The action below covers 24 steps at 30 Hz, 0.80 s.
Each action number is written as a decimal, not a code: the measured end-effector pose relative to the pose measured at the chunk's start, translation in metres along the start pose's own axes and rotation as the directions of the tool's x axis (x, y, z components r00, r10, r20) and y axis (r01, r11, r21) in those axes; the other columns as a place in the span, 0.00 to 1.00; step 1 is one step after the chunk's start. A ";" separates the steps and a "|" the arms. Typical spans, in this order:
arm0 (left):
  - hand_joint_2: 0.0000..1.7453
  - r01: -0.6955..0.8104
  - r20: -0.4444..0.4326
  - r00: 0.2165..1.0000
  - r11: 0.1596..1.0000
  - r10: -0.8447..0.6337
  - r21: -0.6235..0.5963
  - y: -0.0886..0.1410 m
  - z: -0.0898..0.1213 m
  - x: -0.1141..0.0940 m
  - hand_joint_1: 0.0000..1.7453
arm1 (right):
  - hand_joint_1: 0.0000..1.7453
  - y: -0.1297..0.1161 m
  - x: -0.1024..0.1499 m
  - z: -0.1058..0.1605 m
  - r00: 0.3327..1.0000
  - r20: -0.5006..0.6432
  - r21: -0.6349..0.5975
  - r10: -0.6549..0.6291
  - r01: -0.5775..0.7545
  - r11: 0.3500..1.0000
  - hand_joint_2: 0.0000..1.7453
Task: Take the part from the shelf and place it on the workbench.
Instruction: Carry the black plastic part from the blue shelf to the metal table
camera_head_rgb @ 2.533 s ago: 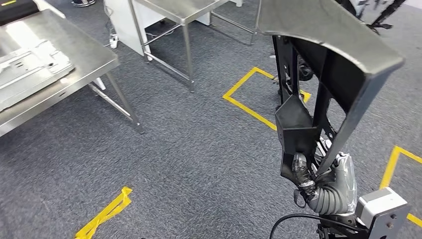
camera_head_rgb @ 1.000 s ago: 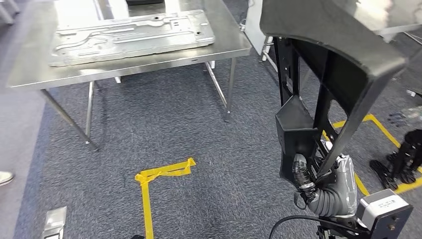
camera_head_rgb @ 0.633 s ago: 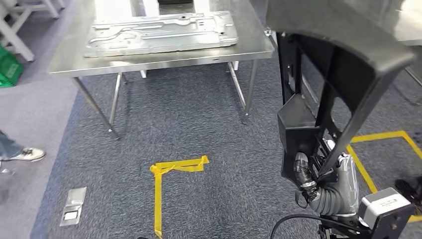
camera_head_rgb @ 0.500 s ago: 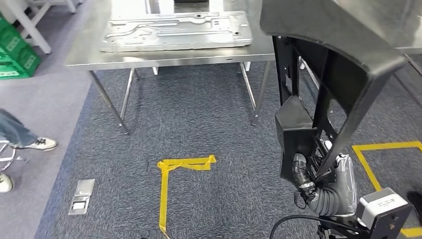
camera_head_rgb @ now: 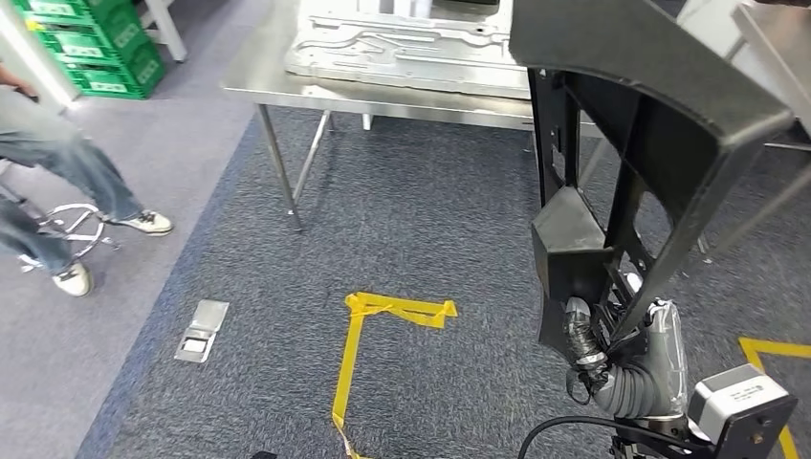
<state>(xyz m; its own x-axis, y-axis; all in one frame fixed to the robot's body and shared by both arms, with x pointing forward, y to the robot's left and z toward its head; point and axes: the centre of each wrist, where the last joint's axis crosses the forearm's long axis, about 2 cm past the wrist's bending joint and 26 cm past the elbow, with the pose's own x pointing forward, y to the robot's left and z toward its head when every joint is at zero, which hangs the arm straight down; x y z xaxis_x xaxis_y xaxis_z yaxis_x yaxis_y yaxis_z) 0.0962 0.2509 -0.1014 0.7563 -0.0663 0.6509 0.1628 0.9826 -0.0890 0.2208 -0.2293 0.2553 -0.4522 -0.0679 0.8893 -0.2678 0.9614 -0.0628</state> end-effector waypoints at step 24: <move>0.00 0.005 -0.001 1.000 1.000 -0.005 0.006 0.010 0.003 -0.004 0.00 | 1.00 -0.001 -0.002 0.002 0.998 -0.042 -0.001 -0.039 0.039 0.999 1.00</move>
<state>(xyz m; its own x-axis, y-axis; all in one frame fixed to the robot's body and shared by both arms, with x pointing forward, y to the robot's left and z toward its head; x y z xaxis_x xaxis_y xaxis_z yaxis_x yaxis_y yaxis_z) 0.0929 0.2619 -0.1028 0.7560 -0.0715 0.6506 0.1631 0.9832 -0.0814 0.2205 -0.2302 0.2526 -0.4057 -0.0939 0.9092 -0.2840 0.9584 -0.0278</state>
